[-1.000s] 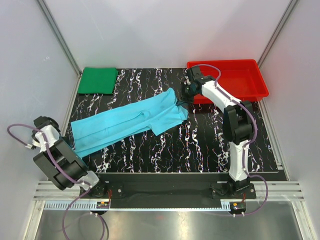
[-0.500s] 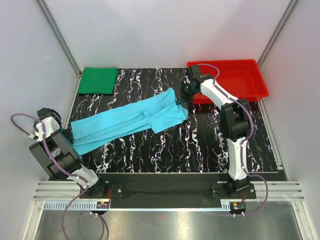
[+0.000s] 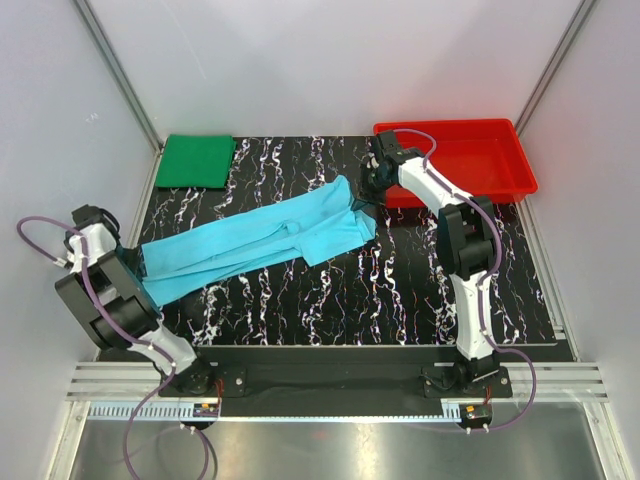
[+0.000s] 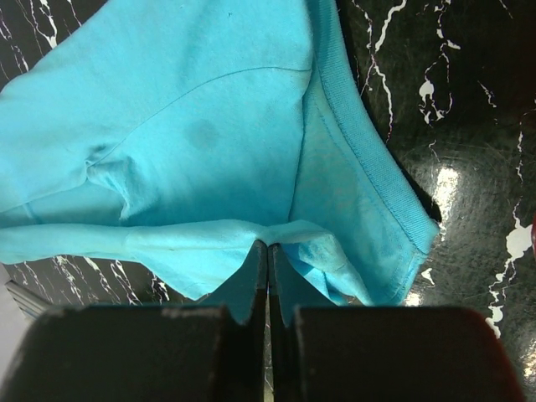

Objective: Fold and stack the t-shirts
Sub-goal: Fold the tshirt

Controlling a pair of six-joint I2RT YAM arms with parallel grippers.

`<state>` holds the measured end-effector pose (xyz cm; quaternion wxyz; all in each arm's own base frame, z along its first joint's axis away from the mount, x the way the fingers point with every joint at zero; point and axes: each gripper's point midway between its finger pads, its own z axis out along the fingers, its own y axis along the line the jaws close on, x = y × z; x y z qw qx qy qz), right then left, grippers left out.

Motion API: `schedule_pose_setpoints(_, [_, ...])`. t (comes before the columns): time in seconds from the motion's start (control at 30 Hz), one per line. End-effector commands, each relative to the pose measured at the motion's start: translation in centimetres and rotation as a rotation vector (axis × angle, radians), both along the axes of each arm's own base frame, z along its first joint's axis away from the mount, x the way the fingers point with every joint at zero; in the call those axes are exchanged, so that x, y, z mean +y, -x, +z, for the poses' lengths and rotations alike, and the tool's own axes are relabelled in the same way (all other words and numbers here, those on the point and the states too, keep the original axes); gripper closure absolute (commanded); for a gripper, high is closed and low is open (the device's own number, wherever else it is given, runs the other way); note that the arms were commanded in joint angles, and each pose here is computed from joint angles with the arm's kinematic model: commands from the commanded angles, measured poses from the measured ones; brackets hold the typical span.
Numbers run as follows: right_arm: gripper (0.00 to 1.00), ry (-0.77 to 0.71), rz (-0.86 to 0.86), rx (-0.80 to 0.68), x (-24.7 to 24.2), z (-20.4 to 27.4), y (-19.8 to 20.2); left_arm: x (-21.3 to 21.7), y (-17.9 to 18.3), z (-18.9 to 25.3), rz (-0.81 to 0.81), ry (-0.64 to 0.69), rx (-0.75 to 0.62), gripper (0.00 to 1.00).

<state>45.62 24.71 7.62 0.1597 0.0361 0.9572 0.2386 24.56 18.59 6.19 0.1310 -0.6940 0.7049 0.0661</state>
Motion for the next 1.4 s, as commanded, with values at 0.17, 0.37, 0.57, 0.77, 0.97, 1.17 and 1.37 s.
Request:
schedule_pose_setpoints(0.17, [1.0,-0.037,0.007,-0.023,0.3,1.5,-1.0,1.2,-2.9,0.9,-0.031,-0.04,-0.041,0.9])
schedule_pose_setpoints(0.37, [1.0,-0.047,-0.01,0.034,0.0,2.4,0.9,0.4,-0.8,2.3,-0.03,-0.054,-0.005,0.92])
schedule_pose_setpoints(0.57, [1.0,-0.04,-0.043,0.126,-1.5,2.8,6.2,-0.5,4.5,3.5,0.045,-0.105,0.063,0.94])
schedule_pose_setpoints(0.77, [1.0,-0.013,-0.03,0.174,-3.0,3.0,11.4,-2.5,8.4,2.8,0.139,-0.082,0.075,0.96])
schedule_pose_setpoints(0.97, [1.0,0.006,-0.017,0.218,-3.9,2.9,14.5,-4.8,10.5,1.3,0.206,-0.016,0.088,0.96])
schedule_pose_setpoints(1.17, [1.0,0.016,0.002,0.251,-4.3,2.9,16.9,-6.3,12.5,-0.5,0.27,0.048,0.129,0.96])
schedule_pose_setpoints(1.37, [1.0,0.039,0.018,0.301,-4.7,1.0,18.9,-6.7,13.7,-1.2,0.306,0.079,0.154,0.87])
